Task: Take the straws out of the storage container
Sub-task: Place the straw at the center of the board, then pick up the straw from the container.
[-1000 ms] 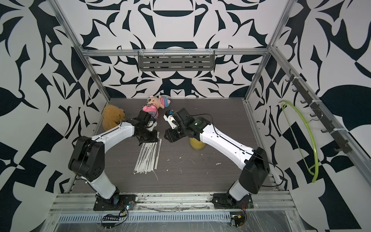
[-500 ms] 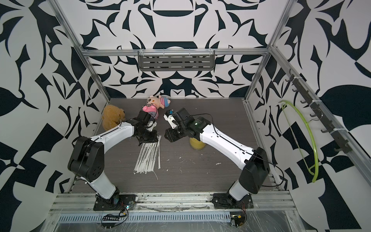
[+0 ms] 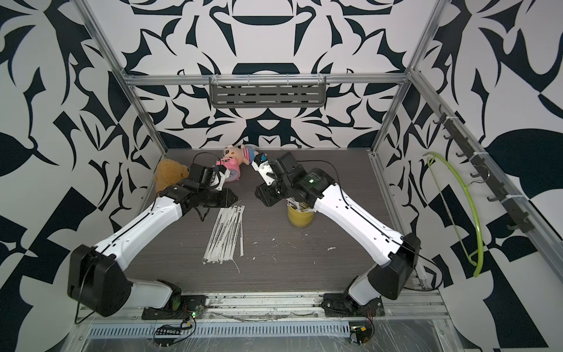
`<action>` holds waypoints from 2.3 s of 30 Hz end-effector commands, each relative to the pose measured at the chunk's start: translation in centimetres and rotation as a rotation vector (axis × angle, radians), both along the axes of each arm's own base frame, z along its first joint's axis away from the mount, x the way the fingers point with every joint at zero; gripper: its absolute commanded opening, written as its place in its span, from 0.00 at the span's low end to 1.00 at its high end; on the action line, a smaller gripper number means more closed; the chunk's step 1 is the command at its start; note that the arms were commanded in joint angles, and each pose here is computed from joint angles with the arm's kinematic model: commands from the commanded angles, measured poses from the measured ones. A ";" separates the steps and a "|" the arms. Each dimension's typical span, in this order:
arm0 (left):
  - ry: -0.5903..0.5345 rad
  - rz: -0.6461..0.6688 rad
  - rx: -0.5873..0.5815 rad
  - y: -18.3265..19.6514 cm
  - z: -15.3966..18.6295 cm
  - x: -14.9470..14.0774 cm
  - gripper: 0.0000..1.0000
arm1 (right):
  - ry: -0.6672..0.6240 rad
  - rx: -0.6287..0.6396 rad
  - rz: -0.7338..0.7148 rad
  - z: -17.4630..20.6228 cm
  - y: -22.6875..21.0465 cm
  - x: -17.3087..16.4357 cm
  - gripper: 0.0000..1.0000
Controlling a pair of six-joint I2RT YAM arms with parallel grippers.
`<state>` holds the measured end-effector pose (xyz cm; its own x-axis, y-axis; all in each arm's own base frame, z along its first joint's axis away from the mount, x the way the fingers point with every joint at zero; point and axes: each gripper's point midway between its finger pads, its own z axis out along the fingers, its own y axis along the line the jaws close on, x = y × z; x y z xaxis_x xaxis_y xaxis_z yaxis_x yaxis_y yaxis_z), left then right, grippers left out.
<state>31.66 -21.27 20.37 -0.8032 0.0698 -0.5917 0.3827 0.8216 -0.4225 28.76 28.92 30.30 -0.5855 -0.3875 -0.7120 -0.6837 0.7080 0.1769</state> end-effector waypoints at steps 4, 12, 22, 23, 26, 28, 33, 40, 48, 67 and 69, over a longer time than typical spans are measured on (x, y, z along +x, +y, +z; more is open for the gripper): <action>-0.290 -0.256 -0.076 -5.0 5.6 -2.9 0.30 | -0.063 -0.023 -0.047 0.4 -7.0 2.5 0.43; -0.529 -0.462 -0.206 -8.8 8.7 -6.5 0.46 | -0.035 -0.058 0.032 -2.8 -8.5 3.5 0.43; -0.514 -0.494 -0.202 -9.3 7.5 -6.5 0.47 | 0.017 -0.072 0.094 -6.1 -7.3 4.6 0.42; -0.513 -0.492 -0.198 -9.3 7.4 -6.5 0.47 | 0.021 -0.072 0.095 -6.4 -7.2 4.8 0.41; -0.512 -0.489 -0.188 -9.1 7.3 -6.5 0.47 | 0.025 -0.075 0.090 -6.9 -6.9 5.5 0.40; -0.515 -0.489 -0.182 -9.1 7.2 -6.5 0.47 | 0.027 -0.076 0.084 -7.3 -6.8 5.9 0.39; -0.518 -0.486 -0.171 -8.9 7.1 -6.5 0.47 | 0.050 -0.073 0.086 -8.2 -6.4 6.5 0.37; -0.506 -0.487 -0.164 -8.9 6.7 -6.4 0.47 | 0.061 -0.078 0.083 -9.0 -6.1 7.3 0.32; -0.502 -0.485 -0.166 -9.0 6.8 -6.4 0.47 | 0.044 -0.098 0.088 -8.9 -6.3 7.6 0.25; -0.515 -0.462 -0.177 -8.7 7.4 -6.4 0.47 | -0.250 -0.146 -0.079 -2.3 -9.8 8.5 0.11; -0.521 -0.460 -0.178 -8.6 7.5 -6.5 0.46 | -0.274 -0.131 -0.089 -1.2 -9.9 8.4 0.11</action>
<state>25.56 -30.11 27.79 -0.3337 0.2085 -0.9193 0.8611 0.4642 -0.2073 36.81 19.24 25.78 -0.4783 -0.4813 -0.7345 -0.6543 0.7532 -0.0675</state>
